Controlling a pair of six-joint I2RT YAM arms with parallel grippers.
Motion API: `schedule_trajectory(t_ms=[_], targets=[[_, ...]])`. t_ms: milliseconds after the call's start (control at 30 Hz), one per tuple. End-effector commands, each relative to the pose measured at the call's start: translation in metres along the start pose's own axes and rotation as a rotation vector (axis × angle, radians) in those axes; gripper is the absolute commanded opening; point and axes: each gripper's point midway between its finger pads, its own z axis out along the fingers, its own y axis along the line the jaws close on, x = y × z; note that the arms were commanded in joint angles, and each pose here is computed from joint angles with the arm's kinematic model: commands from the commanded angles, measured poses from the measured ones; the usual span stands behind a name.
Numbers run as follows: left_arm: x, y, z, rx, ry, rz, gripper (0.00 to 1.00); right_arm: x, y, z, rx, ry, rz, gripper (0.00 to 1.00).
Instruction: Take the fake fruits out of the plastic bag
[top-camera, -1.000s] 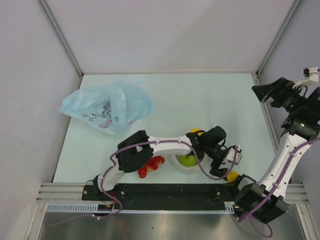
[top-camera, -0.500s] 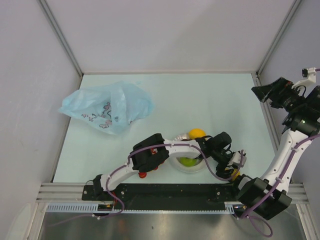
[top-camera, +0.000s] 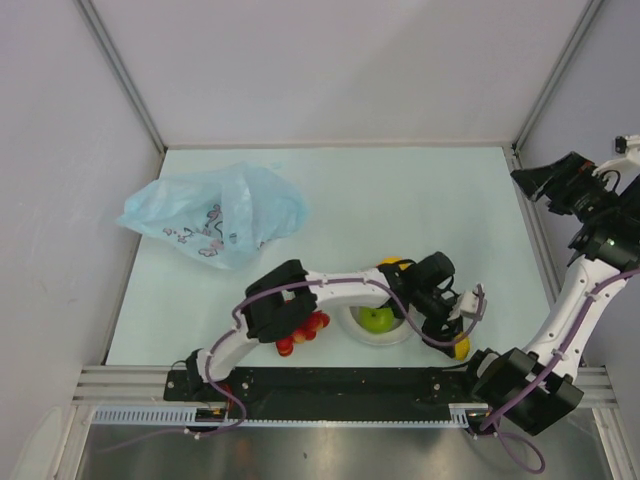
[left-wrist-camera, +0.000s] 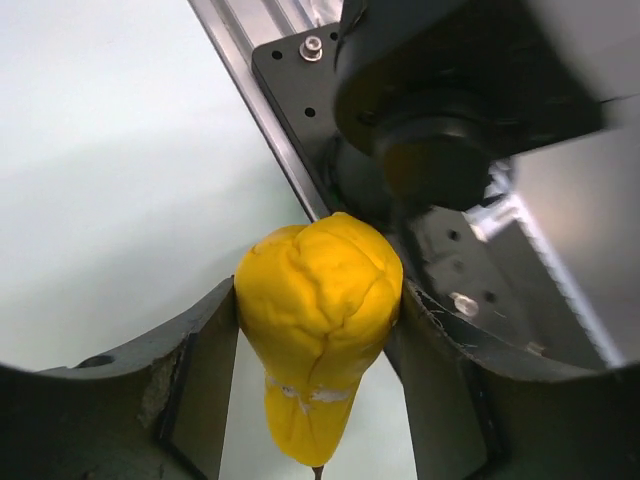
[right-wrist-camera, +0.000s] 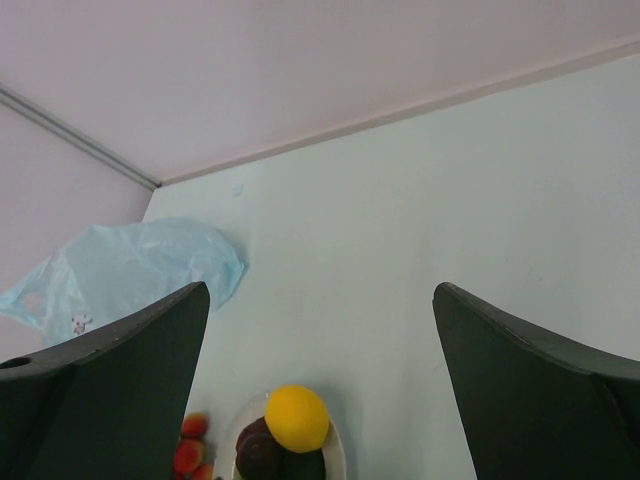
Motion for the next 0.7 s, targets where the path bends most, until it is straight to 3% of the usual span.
schedule_trajectory(t_ms=[0,133,200,233,267,367,500,567,667], targets=[[-0.082,-0.010,-0.088,-0.110,-0.097,-0.046,0.20,-0.038,0.005,-0.011,-0.012,-0.114,-0.013,1.00],[-0.108,-0.017,-0.172,-0.286,-0.144,-0.200,0.16,-0.053,-0.007,-0.020,0.038,-0.173,0.023,1.00],[-0.101,-0.001,-0.211,-0.528,-0.154,-0.254,0.03,-0.054,-0.006,-0.022,0.041,-0.181,0.030,1.00],[-0.073,0.003,-0.226,-0.601,-0.165,-0.358,0.00,-0.054,-0.007,-0.023,0.043,-0.179,0.034,1.00],[-0.087,-0.009,-0.254,-0.664,-0.227,-0.346,0.01,-0.053,-0.007,-0.023,0.041,-0.177,0.035,1.00],[-0.059,-0.013,-0.294,-0.828,-0.256,-0.469,0.00,-0.051,-0.009,-0.024,0.047,-0.169,0.039,1.00],[-0.021,-0.019,-0.314,-0.985,-0.246,-0.605,0.00,-0.046,-0.012,-0.021,0.054,-0.153,0.052,1.00],[0.004,-0.024,-0.307,-0.982,-0.226,-0.664,0.00,-0.044,-0.015,-0.019,0.059,-0.146,0.054,1.00],[0.022,-0.034,-0.289,-0.887,-0.203,-0.618,0.00,-0.039,-0.013,-0.016,0.051,-0.128,0.066,1.00]])
